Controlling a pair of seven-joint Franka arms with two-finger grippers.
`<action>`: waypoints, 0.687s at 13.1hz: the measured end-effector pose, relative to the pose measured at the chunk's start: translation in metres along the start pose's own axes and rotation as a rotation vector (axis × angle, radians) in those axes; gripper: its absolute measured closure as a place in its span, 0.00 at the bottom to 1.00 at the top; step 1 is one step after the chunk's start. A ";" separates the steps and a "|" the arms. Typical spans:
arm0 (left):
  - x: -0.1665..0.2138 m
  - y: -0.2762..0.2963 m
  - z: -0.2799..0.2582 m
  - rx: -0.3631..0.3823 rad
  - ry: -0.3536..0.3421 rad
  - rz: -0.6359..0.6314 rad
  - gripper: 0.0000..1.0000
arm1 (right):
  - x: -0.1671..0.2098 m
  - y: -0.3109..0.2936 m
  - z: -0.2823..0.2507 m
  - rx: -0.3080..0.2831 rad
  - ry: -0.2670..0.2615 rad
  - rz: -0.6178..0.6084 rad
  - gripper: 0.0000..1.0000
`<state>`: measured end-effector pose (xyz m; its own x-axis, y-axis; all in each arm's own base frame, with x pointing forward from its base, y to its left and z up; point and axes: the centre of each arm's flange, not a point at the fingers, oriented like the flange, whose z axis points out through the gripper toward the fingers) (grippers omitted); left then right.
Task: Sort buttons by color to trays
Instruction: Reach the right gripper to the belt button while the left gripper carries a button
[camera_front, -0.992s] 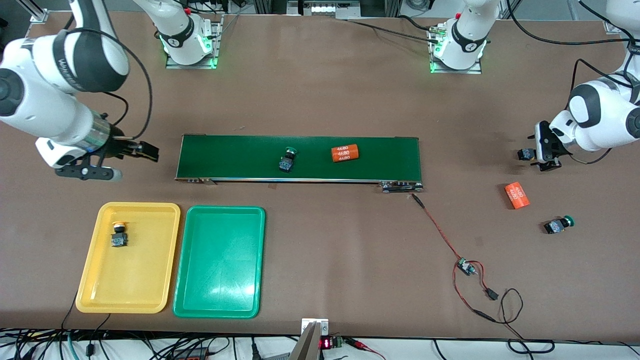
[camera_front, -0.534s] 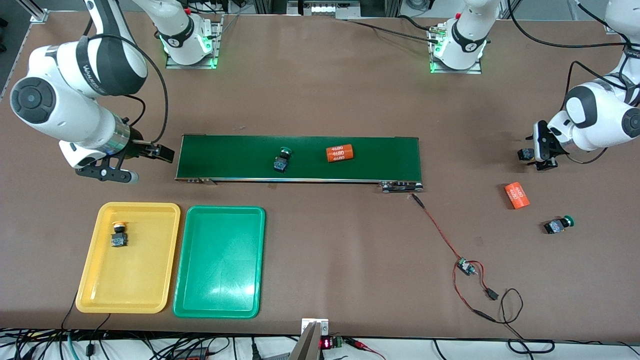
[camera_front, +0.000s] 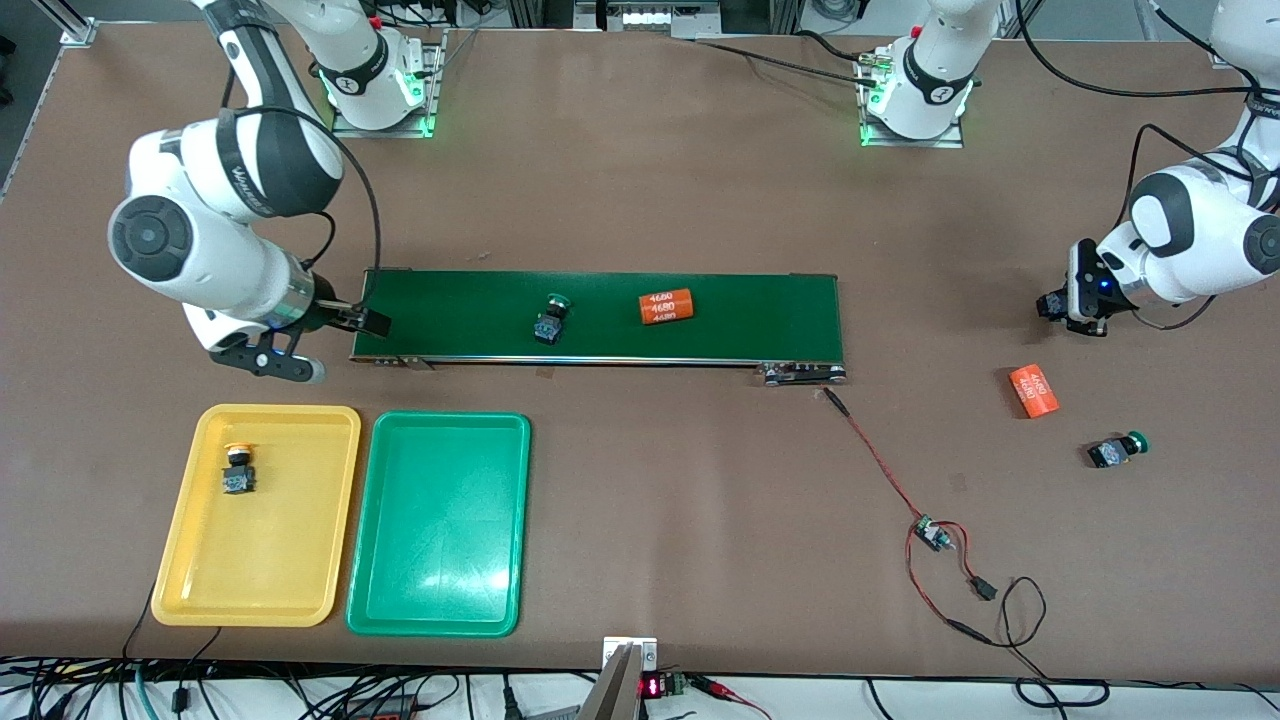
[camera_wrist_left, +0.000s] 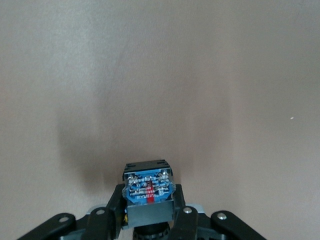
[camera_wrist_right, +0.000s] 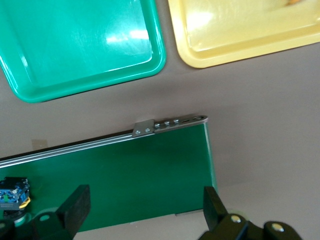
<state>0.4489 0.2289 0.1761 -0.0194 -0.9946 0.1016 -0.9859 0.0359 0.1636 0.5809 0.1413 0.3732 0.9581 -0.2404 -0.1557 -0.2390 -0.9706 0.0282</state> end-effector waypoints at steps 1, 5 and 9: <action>0.000 -0.002 -0.008 0.017 -0.010 0.009 0.59 | 0.000 -0.006 0.007 -0.002 -0.006 0.012 0.00; 0.067 -0.039 -0.079 0.141 -0.028 0.068 0.59 | -0.004 -0.022 0.022 -0.010 -0.022 0.025 0.00; 0.131 -0.054 -0.114 0.155 0.036 -0.082 0.59 | -0.020 -0.046 0.032 -0.019 -0.026 0.014 0.00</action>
<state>0.5183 0.1072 0.2927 0.0655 -0.9894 0.1299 -0.9978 -0.0634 0.0200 0.5678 0.1908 0.3438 0.9502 -0.2540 -0.1806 -0.2492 -0.9672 0.0493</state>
